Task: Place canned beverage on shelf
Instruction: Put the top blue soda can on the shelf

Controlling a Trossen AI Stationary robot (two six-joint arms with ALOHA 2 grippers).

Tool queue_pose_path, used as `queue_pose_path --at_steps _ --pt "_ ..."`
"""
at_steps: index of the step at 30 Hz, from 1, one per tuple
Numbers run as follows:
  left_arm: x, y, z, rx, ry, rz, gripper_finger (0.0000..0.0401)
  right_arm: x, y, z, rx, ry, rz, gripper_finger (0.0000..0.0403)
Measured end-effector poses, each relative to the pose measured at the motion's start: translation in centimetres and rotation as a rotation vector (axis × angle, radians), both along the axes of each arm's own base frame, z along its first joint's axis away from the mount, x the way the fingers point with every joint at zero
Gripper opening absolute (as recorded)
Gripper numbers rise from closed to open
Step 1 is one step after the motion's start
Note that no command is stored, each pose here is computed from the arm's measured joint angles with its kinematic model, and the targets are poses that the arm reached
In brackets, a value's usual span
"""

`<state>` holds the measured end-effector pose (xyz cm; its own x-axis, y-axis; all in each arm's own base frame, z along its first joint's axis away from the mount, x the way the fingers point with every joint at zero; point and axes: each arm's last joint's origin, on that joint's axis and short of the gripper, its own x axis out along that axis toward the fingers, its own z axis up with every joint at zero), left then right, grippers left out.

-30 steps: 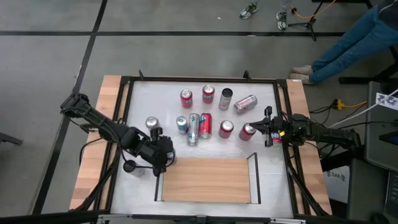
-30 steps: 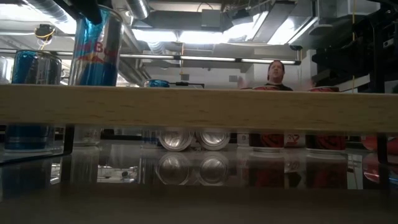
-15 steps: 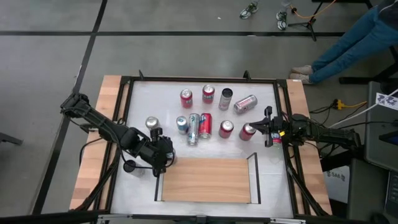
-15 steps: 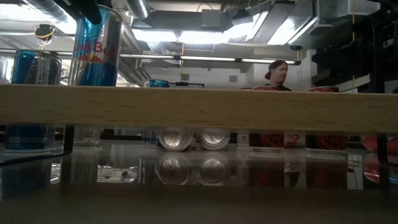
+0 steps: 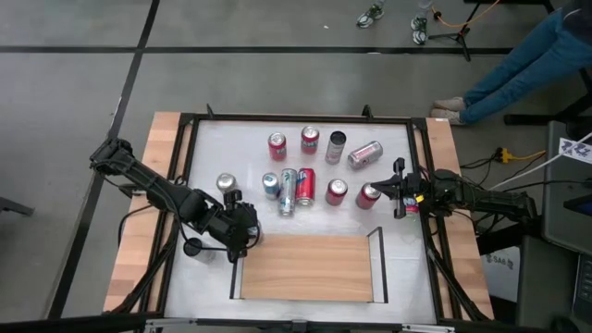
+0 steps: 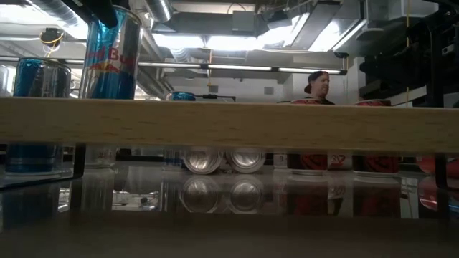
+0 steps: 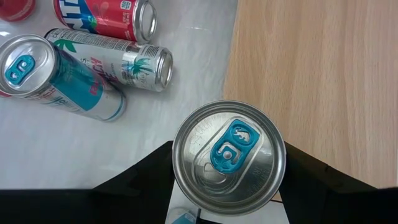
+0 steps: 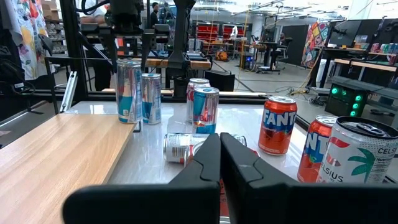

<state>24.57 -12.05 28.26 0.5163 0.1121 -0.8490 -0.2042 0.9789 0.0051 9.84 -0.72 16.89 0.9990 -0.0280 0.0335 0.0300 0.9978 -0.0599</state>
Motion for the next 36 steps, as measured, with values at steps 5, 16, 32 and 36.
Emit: queue_pose_path --at_steps 5,16,32,36 --pt "0.0 -0.01 -0.01 -0.001 0.0 0.001 0.022 0.0 0.0 0.0 0.0 0.0 0.0 0.0001" --pt "0.0 -0.01 -0.02 -0.002 0.002 0.0 0.022 0.0 0.0 0.0 0.0 0.0 0.0 0.0001" --pt "-0.01 -0.14 -0.25 -0.035 0.026 -0.012 0.0292 0.0 0.0 -0.01 0.0 0.0 0.0 0.0001" --pt "-0.01 -0.14 -0.24 -0.03 0.023 -0.011 0.0299 0.0 0.0 0.0 0.0 0.0 0.0 0.0001"
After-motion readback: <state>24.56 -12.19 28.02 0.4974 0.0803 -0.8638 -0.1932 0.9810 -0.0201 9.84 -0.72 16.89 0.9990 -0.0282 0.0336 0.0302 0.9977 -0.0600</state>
